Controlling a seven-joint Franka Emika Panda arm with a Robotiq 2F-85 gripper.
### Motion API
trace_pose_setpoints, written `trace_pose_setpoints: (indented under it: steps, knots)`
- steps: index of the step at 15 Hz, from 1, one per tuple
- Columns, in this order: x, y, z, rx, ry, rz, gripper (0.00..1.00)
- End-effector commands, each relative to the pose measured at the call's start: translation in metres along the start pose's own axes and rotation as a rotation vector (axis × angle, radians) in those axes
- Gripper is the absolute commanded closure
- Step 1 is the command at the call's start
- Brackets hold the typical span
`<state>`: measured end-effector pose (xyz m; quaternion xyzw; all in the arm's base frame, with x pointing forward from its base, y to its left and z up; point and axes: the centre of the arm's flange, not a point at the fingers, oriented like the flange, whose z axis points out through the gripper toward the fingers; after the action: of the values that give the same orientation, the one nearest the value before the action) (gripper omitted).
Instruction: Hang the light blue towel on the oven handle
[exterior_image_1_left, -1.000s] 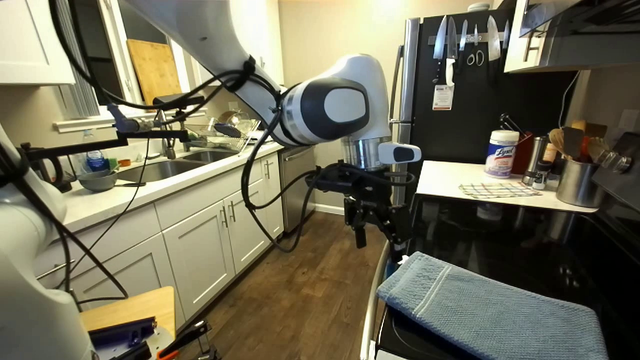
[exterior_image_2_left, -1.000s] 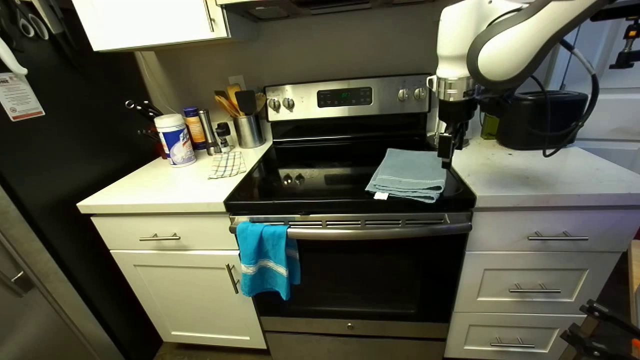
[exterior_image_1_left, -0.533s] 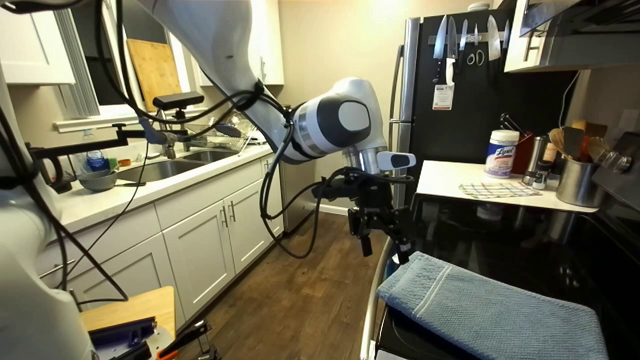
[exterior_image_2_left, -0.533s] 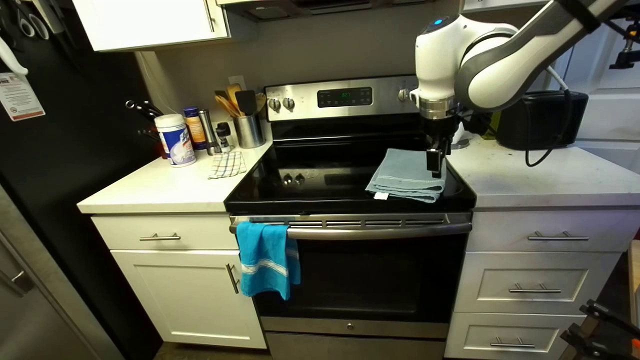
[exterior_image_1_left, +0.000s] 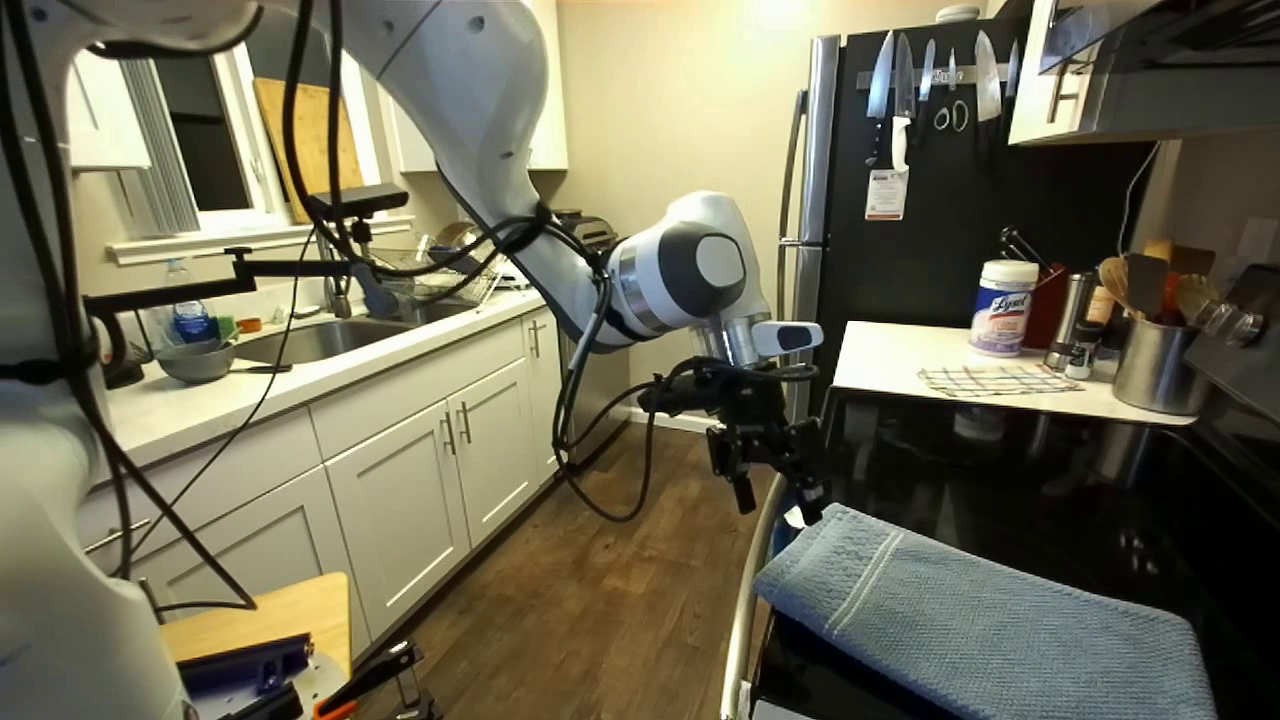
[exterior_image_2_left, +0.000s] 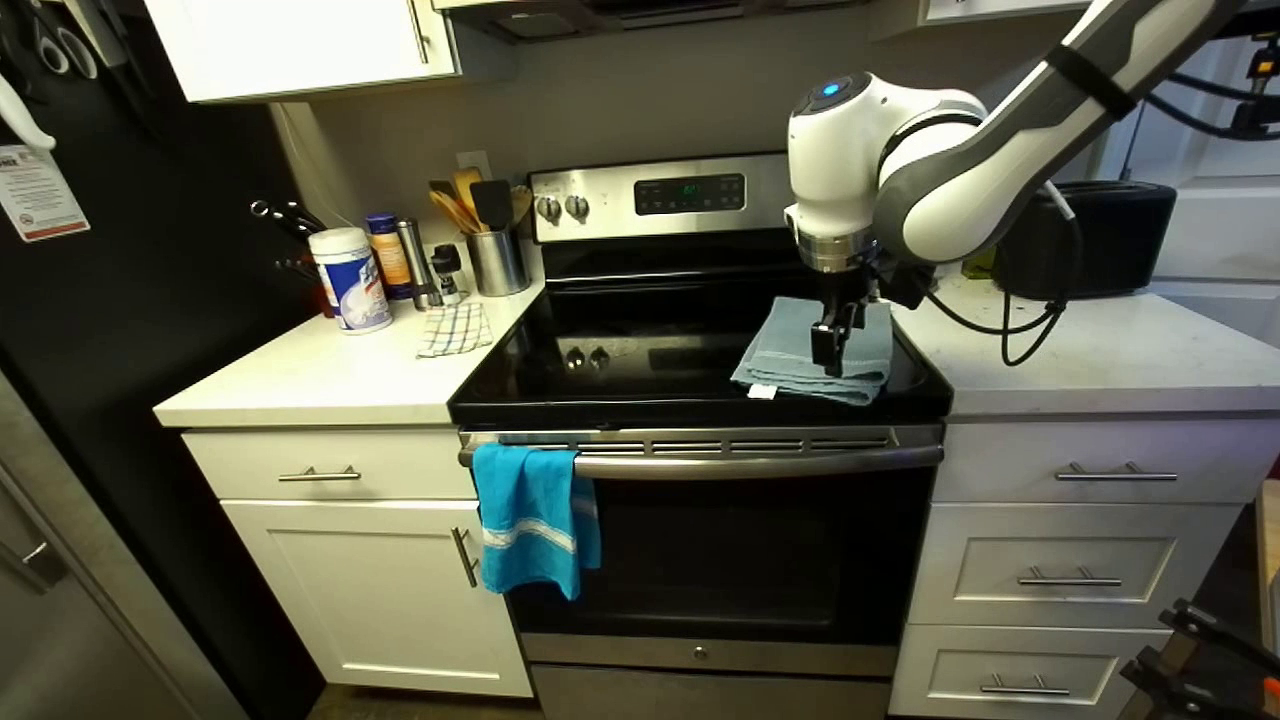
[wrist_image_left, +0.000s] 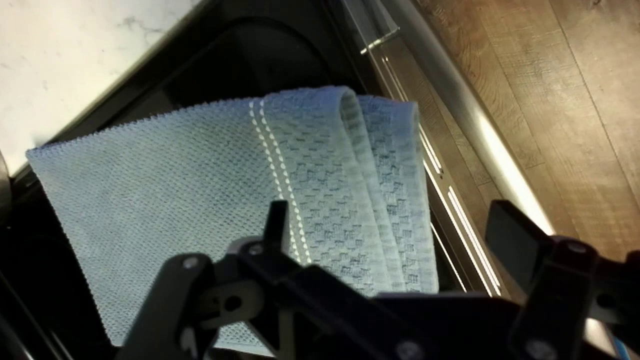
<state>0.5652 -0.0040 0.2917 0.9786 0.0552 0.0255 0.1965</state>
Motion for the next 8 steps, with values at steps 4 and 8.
trace_pose_setpoints:
  steps: [4, 8]
  knots:
    - [0.024, -0.008, 0.015, -0.111, 0.082, 0.02, 0.0]
    - [0.026, -0.002, 0.012, -0.131, 0.079, -0.004, 0.0]
